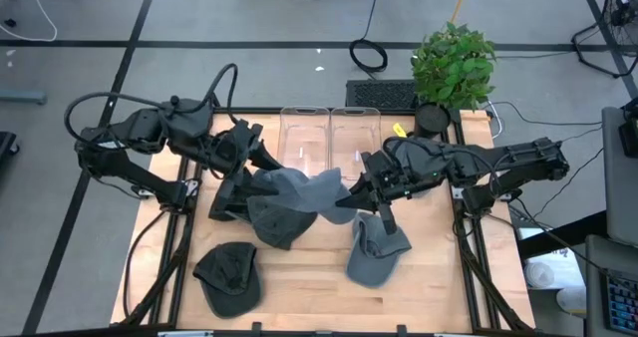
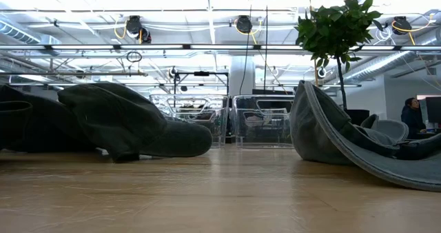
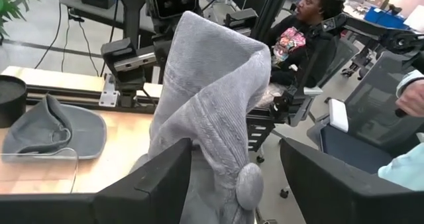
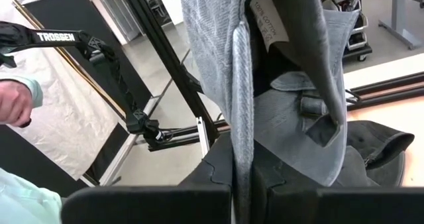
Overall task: Pick & Place hat
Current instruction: Put the bottom gray cap into the left transparent bin
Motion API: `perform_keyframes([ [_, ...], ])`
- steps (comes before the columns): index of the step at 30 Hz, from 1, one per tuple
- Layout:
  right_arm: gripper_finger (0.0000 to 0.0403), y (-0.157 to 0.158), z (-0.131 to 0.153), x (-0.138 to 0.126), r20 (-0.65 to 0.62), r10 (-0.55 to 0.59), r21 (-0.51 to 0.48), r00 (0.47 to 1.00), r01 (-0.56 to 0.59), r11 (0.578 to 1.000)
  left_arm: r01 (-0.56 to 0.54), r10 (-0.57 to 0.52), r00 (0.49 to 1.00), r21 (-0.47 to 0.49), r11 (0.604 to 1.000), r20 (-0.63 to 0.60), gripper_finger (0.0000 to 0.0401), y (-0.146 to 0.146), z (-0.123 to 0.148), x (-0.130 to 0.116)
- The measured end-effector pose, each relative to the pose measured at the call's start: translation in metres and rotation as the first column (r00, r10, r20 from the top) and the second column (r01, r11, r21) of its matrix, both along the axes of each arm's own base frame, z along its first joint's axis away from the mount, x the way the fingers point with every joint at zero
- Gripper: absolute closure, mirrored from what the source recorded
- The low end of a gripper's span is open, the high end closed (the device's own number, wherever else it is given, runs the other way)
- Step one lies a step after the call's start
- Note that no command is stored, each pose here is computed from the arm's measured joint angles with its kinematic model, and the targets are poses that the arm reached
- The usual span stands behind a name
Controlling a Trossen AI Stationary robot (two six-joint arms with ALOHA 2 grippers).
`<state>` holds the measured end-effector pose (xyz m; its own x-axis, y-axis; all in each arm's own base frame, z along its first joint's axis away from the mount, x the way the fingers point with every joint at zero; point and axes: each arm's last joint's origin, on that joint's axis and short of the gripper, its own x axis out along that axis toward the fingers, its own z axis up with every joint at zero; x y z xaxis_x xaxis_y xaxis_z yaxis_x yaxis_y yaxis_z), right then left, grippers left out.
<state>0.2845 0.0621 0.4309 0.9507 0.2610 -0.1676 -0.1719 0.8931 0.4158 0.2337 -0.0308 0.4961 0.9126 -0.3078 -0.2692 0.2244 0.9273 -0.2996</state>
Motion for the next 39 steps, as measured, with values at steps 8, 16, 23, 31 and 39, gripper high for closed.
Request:
perform_keyframes([
  [8,0.0403,0.000,0.000,0.000,0.001,0.000,0.000,1.000,0.000,1.000,-0.003,0.003,1.000,-0.014,1.000,0.001,0.0300,0.000,0.001,0.000],
  [16,0.0401,0.000,0.001,0.000,0.008,-0.005,0.001,1.000,0.005,1.000,-0.025,0.025,1.000,-0.006,1.000,0.010,0.0382,0.005,0.001,0.001],
  [23,0.0392,0.000,0.001,0.000,0.008,-0.011,0.014,1.000,0.011,1.000,-0.003,0.003,1.000,-0.026,1.000,0.006,0.0382,0.016,0.001,0.001],
  [31,0.0286,-0.004,-0.001,-0.002,-0.026,-0.046,0.005,0.999,0.046,0.999,-0.018,0.015,0.999,-0.104,0.994,-0.031,0.0382,0.035,-0.001,0.001],
  [39,0.0184,0.006,0.007,-0.019,-0.028,-0.004,0.048,1.000,0.005,0.999,-0.032,0.026,0.999,-0.153,0.988,-0.043,0.0382,0.066,-0.001,-0.004],
])
